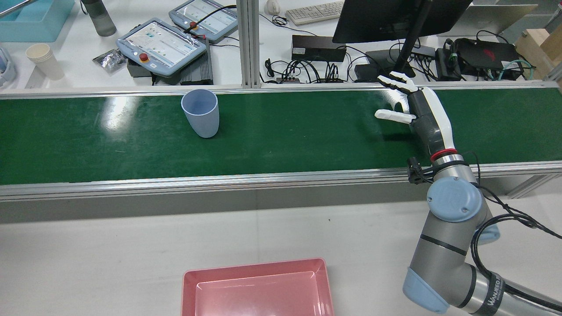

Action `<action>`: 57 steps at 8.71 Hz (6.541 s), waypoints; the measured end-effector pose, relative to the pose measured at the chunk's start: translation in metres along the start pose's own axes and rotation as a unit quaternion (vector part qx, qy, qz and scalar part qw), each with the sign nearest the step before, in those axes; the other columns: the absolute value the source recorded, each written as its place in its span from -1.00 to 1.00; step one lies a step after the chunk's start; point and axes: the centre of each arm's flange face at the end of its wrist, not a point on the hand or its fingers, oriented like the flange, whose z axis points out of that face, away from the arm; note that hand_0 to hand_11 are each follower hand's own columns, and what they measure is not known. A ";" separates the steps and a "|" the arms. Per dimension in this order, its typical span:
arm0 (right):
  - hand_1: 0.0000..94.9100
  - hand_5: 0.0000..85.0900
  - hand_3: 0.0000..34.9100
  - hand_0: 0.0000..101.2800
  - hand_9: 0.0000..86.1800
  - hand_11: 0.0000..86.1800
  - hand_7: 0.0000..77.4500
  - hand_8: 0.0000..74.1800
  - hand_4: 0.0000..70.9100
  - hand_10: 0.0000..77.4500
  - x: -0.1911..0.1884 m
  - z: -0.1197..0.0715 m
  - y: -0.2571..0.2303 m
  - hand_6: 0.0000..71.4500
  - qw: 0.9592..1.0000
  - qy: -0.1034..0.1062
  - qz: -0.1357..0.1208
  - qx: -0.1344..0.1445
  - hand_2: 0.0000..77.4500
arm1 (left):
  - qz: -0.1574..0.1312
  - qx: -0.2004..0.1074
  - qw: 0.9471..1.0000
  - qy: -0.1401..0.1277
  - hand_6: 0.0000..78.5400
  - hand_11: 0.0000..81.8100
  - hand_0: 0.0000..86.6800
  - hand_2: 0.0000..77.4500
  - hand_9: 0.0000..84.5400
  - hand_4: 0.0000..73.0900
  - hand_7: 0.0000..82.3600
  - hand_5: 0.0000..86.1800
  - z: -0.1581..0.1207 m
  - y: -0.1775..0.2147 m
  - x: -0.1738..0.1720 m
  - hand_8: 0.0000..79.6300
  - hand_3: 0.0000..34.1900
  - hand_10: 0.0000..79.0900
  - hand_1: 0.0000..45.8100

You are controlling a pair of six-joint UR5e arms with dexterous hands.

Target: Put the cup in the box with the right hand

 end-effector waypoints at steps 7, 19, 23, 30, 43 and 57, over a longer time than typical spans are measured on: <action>-0.95 -0.99 -1.00 -0.33 -0.80 -0.99 -0.37 -0.97 -0.49 -0.99 -0.008 0.006 -0.004 -0.91 1.000 -0.008 -0.008 0.004 -0.97 | 0.000 0.000 1.000 0.000 -1.00 -1.00 -1.00 -0.97 -1.00 -0.97 -1.00 -0.99 0.000 0.000 0.000 -1.00 -1.00 -1.00 -0.98; -0.84 -0.99 -0.87 -0.18 -0.81 -0.99 -0.45 -0.96 -0.66 -1.00 0.006 -0.004 0.006 -0.91 1.000 0.007 -0.012 -0.006 -0.96 | 0.000 0.000 1.000 0.000 -0.99 -1.00 -1.00 -0.97 -1.00 -0.97 -1.00 -1.00 0.000 -0.001 0.000 -1.00 -1.00 -1.00 -0.98; -0.84 -0.99 -0.95 -0.18 -0.78 -0.99 -0.42 -0.96 -0.62 -0.99 0.006 -0.004 0.006 -0.91 1.000 0.007 -0.015 -0.006 -0.90 | 0.000 0.001 1.000 0.000 -0.99 -1.00 -1.00 -0.97 -1.00 -0.97 -1.00 -1.00 0.000 -0.001 0.000 -1.00 -1.00 -1.00 -0.98; -0.80 -0.99 -0.99 -0.16 -0.70 -0.99 -0.27 -0.90 -0.57 -1.00 0.006 -0.003 0.007 -0.83 1.000 0.007 -0.026 -0.006 -0.83 | 0.000 0.001 1.000 0.000 -0.99 -1.00 -1.00 -0.97 -1.00 -0.97 -1.00 -1.00 0.000 -0.001 0.000 -1.00 -1.00 -1.00 -0.98; -0.90 -0.78 -1.00 -0.15 0.78 0.29 0.82 0.43 0.02 0.04 -0.055 -0.097 0.150 -0.04 0.990 -0.010 -0.058 -0.127 -0.14 | 0.000 0.000 1.000 0.000 -1.00 -1.00 -1.00 -0.97 -1.00 -0.97 -1.00 -1.00 0.000 0.000 0.000 -1.00 -1.00 -1.00 -0.98; -0.89 -0.97 -0.99 -0.37 -1.00 -0.01 0.31 -0.38 -0.31 -0.39 0.049 -0.278 0.209 -0.92 0.904 0.212 -0.052 -0.369 -0.28 | 0.000 0.001 1.000 0.000 -1.00 -1.00 -1.00 -0.97 -1.00 -0.97 -1.00 -0.99 0.000 -0.001 0.000 -1.00 -1.00 -1.00 -0.98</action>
